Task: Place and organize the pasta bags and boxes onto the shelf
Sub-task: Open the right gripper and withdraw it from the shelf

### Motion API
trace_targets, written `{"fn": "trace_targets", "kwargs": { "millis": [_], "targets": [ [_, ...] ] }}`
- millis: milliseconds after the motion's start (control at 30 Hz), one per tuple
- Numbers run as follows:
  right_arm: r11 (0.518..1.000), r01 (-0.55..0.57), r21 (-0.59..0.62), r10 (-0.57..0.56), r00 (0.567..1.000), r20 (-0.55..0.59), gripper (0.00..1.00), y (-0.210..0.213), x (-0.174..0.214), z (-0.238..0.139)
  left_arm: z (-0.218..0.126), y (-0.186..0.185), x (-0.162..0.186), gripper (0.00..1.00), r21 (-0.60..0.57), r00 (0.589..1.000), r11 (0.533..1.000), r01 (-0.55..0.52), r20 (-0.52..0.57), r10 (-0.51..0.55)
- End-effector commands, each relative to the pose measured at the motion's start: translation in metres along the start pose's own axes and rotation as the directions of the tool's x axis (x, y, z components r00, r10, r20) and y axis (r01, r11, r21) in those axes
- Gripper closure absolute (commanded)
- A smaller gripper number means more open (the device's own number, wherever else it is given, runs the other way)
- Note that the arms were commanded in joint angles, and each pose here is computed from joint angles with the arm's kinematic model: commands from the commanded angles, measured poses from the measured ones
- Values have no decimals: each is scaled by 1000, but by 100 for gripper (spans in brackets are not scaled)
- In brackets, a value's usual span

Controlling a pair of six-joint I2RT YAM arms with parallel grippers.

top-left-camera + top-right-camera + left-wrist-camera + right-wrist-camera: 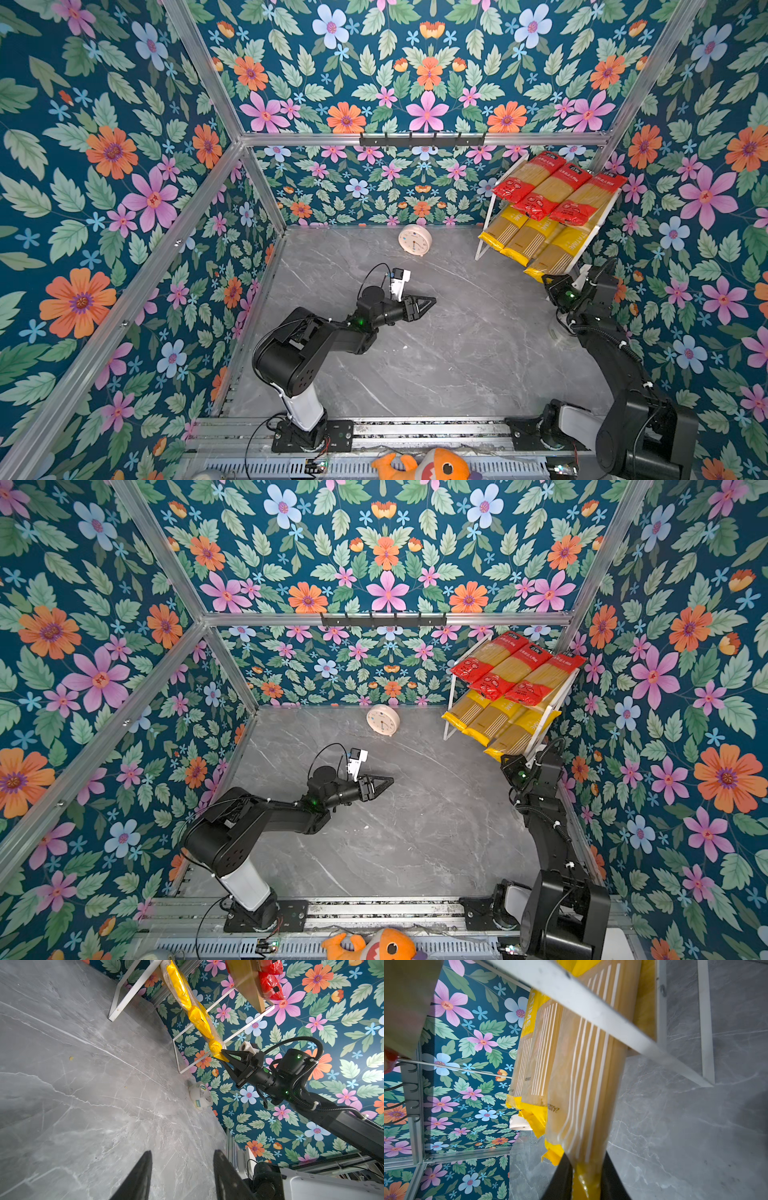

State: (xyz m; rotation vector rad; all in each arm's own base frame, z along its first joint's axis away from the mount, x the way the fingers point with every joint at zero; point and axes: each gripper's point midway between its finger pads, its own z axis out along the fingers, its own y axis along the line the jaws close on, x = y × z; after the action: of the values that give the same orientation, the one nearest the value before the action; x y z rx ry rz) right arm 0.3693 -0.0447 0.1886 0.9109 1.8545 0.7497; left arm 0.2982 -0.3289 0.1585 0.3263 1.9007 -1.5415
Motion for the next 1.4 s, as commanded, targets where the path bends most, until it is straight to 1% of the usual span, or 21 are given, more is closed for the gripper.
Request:
{"fn": "trace_targets", "kwargs": {
  "millis": [0,100,167,233,300,367,467,600,700,833,967,1100,1200,1300,1367],
  "targets": [
    [993,38,-108,-33,998,47,81,24,-13,1,0,-1,0,49,-9,1000,999,-31,3,31],
    [993,39,-108,-29,995,91,80,30,-25,-1,1,0,3,49,-19,999,999,-32,-6,32],
    [995,37,-90,-28,995,94,79,29,-28,1,2,-1,3,50,-17,999,999,-34,-10,34],
    [998,18,-61,-14,998,67,75,22,-24,3,2,-2,3,49,-19,999,999,-43,-12,42],
    [999,-6,-33,7,999,32,68,12,-13,5,1,0,3,50,-35,999,998,-50,-12,50],
    [999,-32,-8,32,999,27,62,1,-7,3,0,1,4,49,-43,999,998,-53,-14,52],
    [999,-32,14,32,999,2,55,-1,0,-5,-2,4,6,49,-62,998,996,-67,-18,66],
    [999,-35,19,35,999,-9,50,-1,6,-14,-2,6,8,49,-68,997,995,-70,-29,68],
    [999,-45,-12,45,998,-36,50,3,16,-13,-1,8,7,49,-73,997,995,-72,-28,70],
    [999,2,-54,-6,997,-73,53,21,35,-3,-1,9,7,49,-84,997,994,-74,-27,71],
    [997,5,-77,-9,999,-48,57,30,28,6,-4,9,7,49,-101,996,991,-84,-26,82],
    [998,60,-32,-60,998,-1,61,28,13,15,-8,11,10,49,-127,995,987,-96,-38,92],
    [995,97,2,-97,994,40,61,22,3,18,-11,13,10,49,-142,994,984,-104,-41,99],
    [994,112,17,-112,993,38,61,19,1,18,-14,14,11,49,-160,993,980,-119,-45,113],
    [989,133,64,-135,990,32,61,10,3,16,-15,15,10,47,-168,991,977,-130,-43,124]
  ]
}}
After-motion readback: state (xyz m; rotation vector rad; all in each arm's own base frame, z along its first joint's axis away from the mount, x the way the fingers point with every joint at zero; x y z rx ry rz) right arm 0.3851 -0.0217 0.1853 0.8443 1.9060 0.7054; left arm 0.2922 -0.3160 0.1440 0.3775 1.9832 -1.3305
